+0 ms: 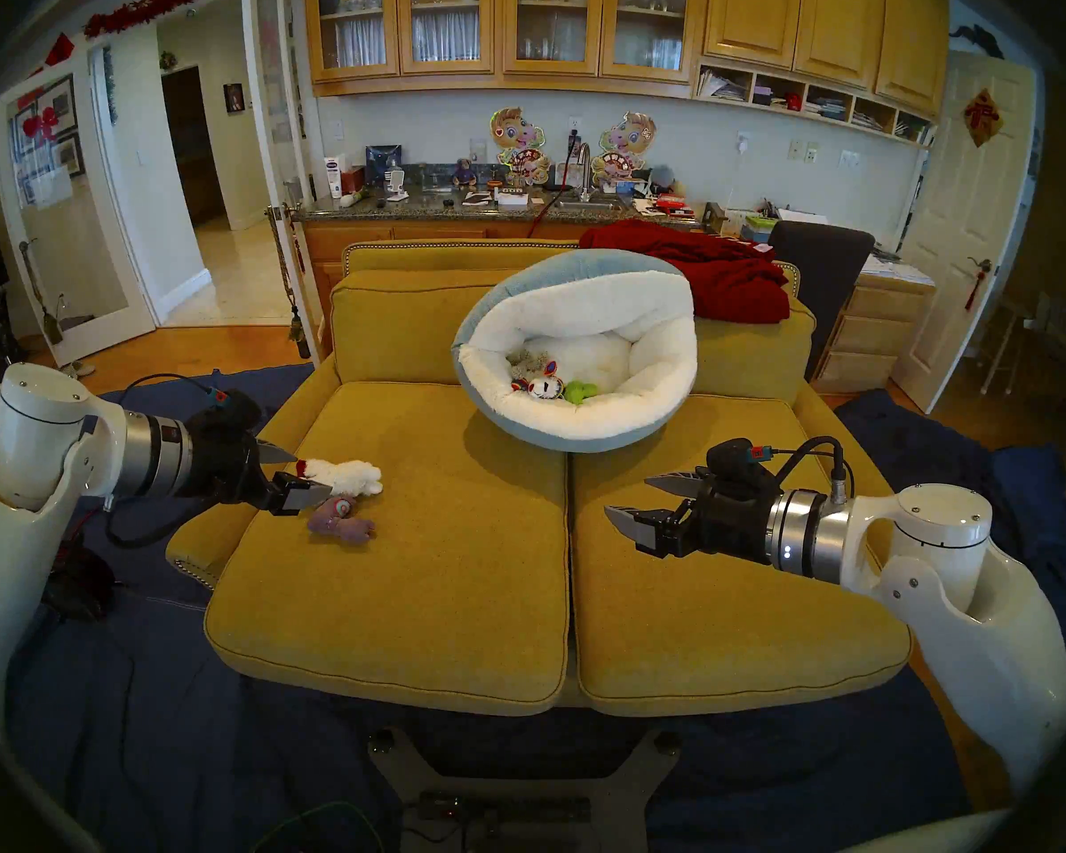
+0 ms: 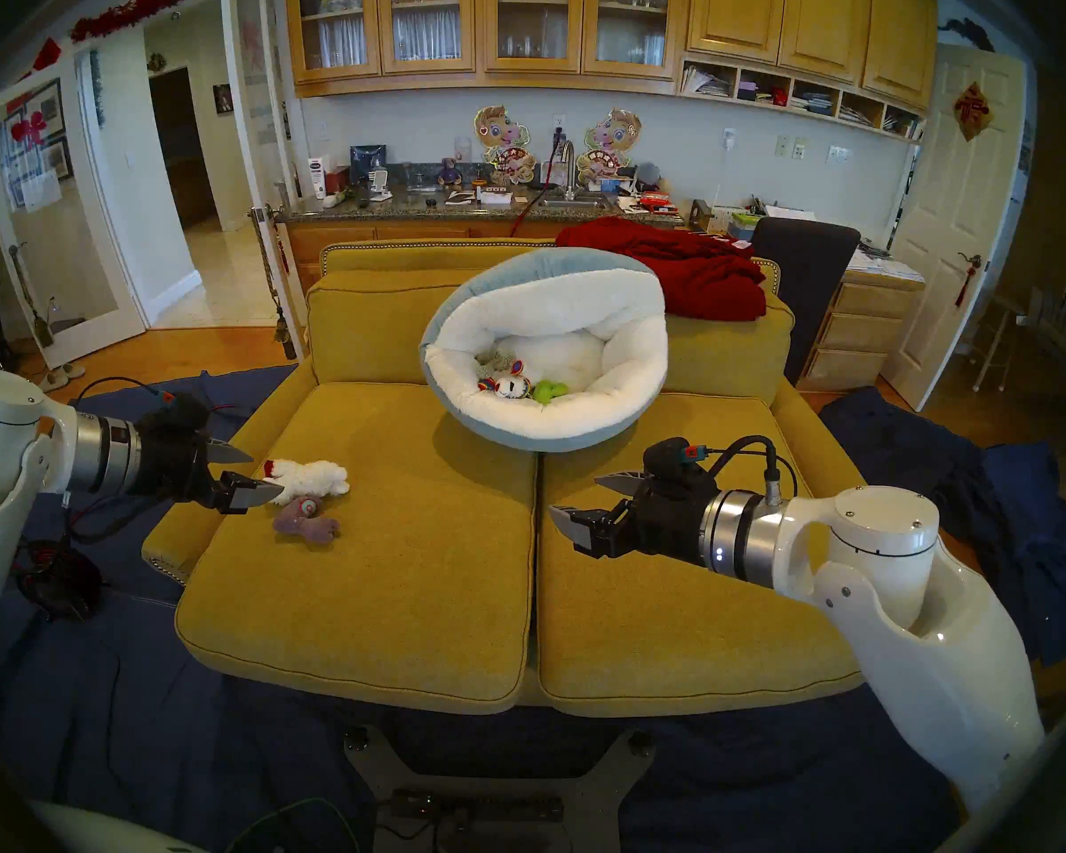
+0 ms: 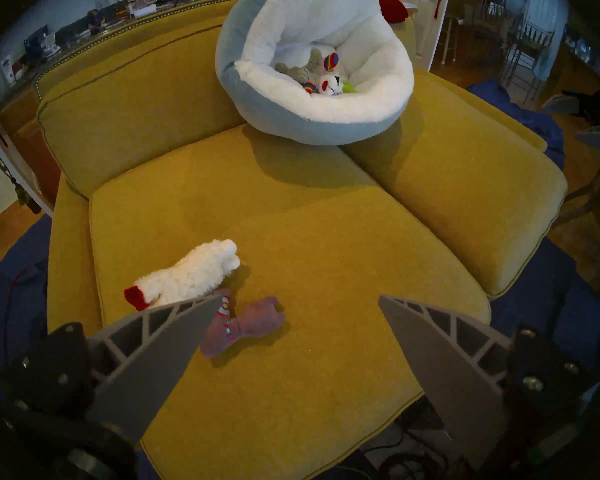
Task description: Put toys into dog bed
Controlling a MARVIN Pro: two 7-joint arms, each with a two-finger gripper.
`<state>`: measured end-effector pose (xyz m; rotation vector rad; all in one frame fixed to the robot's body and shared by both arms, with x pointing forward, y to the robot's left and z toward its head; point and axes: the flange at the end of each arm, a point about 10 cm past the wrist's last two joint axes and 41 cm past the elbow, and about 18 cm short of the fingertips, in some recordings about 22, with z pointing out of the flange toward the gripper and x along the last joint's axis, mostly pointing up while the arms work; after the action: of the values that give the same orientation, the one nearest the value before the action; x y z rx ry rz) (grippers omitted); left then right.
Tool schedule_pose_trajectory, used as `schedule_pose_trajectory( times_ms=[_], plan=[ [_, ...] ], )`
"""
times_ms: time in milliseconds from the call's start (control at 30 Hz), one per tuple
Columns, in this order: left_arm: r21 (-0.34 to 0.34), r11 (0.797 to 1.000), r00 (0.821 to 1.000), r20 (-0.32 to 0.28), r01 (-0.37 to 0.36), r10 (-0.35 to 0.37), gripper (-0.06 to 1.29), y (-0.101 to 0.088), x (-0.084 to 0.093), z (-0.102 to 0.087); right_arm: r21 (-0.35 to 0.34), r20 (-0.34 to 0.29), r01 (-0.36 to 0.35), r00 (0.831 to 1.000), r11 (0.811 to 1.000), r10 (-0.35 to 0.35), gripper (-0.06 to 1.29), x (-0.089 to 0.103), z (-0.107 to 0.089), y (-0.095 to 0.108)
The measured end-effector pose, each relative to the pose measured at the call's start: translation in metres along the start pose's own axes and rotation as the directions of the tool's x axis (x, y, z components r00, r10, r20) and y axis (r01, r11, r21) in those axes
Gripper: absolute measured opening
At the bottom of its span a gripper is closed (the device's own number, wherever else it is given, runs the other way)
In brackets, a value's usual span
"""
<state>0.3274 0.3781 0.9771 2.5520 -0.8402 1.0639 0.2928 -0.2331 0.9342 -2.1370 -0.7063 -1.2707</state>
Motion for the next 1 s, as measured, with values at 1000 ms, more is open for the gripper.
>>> schedule_pose_trajectory(
  times_ms=[1000],
  plan=[
    [0.091,0.989,0.989,0.072,0.119,-0.126,1.22,-0.072,-0.049,0.061,0.000,0.000,-0.001,1.000,1.000,0.001,1.26,0.000,0.000,0.000]
  ],
)
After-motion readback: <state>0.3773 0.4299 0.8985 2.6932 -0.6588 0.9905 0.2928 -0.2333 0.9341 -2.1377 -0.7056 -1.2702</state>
